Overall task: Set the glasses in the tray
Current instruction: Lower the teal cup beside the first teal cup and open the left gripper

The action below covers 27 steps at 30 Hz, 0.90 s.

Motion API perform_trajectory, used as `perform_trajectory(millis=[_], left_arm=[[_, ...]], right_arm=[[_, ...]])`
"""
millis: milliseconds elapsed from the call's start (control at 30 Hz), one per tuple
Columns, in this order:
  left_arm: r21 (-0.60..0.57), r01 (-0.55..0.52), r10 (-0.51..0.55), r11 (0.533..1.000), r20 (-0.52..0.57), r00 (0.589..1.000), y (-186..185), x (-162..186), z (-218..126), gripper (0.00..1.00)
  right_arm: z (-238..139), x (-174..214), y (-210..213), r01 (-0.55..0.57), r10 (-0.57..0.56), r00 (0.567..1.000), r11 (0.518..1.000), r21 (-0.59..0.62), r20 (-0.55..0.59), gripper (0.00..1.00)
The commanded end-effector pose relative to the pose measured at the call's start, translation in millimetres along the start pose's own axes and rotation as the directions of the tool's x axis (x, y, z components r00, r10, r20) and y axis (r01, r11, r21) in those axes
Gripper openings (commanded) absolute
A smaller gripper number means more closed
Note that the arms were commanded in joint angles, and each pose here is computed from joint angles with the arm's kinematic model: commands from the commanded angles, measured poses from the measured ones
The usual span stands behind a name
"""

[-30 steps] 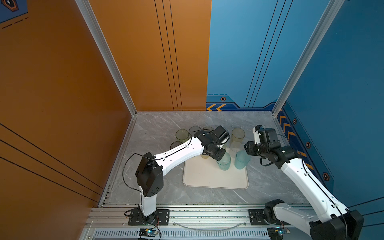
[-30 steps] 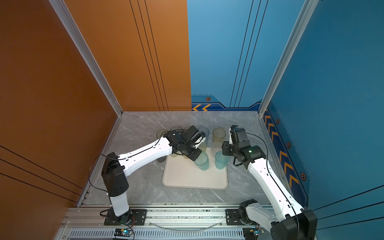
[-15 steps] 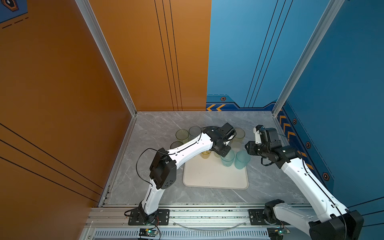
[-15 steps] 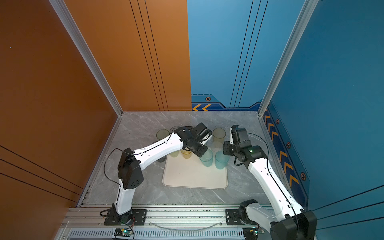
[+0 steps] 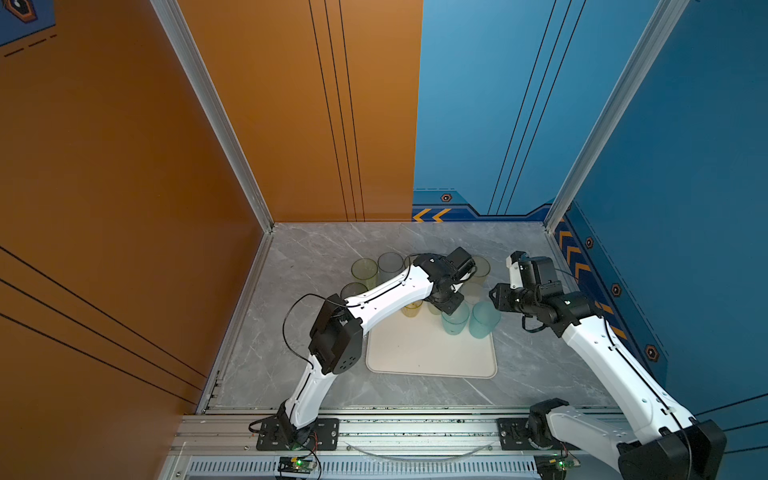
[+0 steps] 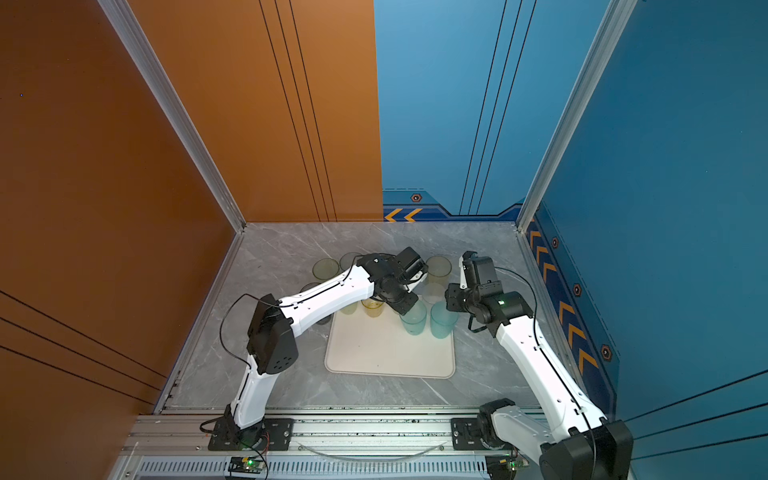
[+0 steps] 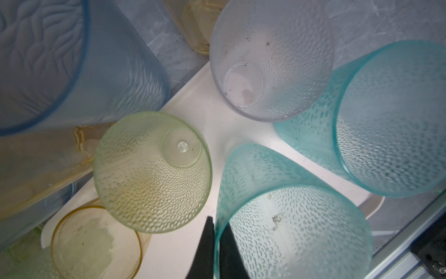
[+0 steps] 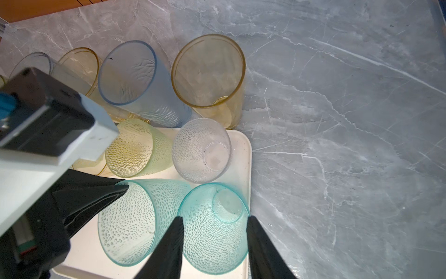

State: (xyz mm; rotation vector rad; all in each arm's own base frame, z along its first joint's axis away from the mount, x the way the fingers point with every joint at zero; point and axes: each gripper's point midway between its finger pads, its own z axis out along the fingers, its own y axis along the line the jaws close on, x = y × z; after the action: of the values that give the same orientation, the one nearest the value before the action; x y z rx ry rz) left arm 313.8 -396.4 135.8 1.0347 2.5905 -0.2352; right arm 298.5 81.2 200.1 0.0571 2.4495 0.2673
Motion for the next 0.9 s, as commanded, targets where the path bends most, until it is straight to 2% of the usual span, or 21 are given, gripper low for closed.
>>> perform_trajectory(millis=[0, 633, 867], left_arm=[[-0.009, -0.026, 0.026, 1.000, -0.009, 1.000, -3.5, -1.6, -0.3, 0.07], [-0.033, -0.057, 0.055, 0.998, -0.038, 0.998, -6.1, -2.9, 9.1, 0.10], [-0.031, -0.052, 0.051, 0.998, -0.033, 0.998, -6.7, -4.2, 8.3, 0.18]], right_arm=[[3.0, 1.4, -0.6, 0.009, -0.009, 1.000, 1.000, -0.009, -0.001, 0.42], [6.9, 4.8, -3.0, 0.002, -0.002, 1.000, 1.000, -0.008, -0.013, 0.42], [6.3, 4.4, -3.7, 0.000, -0.001, 1.000, 1.000, -0.009, -0.008, 0.42]])
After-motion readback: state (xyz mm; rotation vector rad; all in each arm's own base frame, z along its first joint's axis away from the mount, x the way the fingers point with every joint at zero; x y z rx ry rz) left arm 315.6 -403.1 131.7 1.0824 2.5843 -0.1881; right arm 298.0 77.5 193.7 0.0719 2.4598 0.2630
